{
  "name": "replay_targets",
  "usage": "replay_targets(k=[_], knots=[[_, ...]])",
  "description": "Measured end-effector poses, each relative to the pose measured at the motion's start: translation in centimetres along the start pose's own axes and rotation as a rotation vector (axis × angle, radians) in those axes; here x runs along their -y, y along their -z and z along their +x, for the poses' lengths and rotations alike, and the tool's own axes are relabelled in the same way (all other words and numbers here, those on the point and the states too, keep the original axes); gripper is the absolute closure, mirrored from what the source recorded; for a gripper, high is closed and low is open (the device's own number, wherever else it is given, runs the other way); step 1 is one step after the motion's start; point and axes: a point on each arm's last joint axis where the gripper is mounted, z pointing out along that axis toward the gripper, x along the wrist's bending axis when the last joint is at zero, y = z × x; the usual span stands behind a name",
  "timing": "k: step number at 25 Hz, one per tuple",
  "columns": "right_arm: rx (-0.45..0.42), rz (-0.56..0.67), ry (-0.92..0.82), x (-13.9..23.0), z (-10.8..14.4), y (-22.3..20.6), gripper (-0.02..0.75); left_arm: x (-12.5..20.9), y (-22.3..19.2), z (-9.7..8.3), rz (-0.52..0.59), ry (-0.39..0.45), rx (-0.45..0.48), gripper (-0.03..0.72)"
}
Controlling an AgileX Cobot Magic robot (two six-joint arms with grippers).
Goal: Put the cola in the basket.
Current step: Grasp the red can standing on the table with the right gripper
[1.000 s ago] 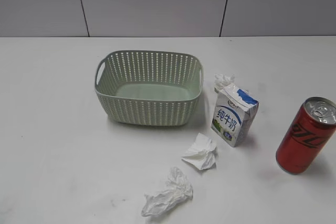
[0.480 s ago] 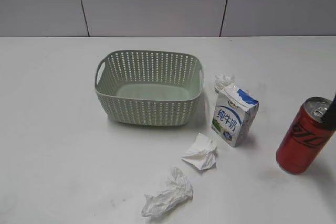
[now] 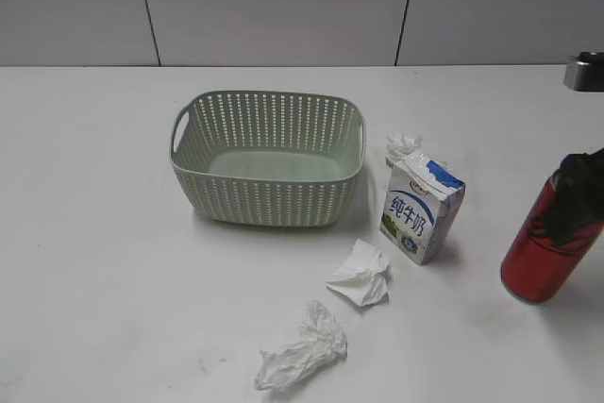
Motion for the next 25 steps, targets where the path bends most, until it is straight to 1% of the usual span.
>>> replay_targets(k=[3, 6, 12, 18, 21, 23, 25], knots=[[0.009, -0.052, 0.045, -0.6, 0.9, -0.2, 0.113, 0.0, 0.0, 0.0, 0.000, 0.000, 0.000, 0.459], [0.024, -0.065, 0.090, -0.8, 1.6, -0.6, 0.113, 0.0, 0.0, 0.0, 0.000, 0.000, 0.000, 0.459], [0.047, -0.019, 0.093, -1.3, 1.2, -2.6, 0.113, 0.0, 0.0, 0.0, 0.000, 0.000, 0.000, 0.459], [0.052, -0.050, 0.095, -2.4, 1.2, -2.6, 0.116, 0.0, 0.0, 0.0, 0.000, 0.000, 0.000, 0.459], [0.050, -0.061, 0.099, -2.9, 1.3, -2.0, 0.145, 0.0, 0.0, 0.0, 0.000, 0.000, 0.000, 0.459], [0.045, -0.043, 0.089, -2.9, 1.4, -1.8, 0.175, 0.0, 0.0, 0.0, 0.000, 0.000, 0.000, 0.459], [0.043, -0.023, 0.082, -2.8, 1.4, -1.8, 0.187, 0.0, 0.0, 0.0, 0.000, 0.000, 0.000, 0.459]])
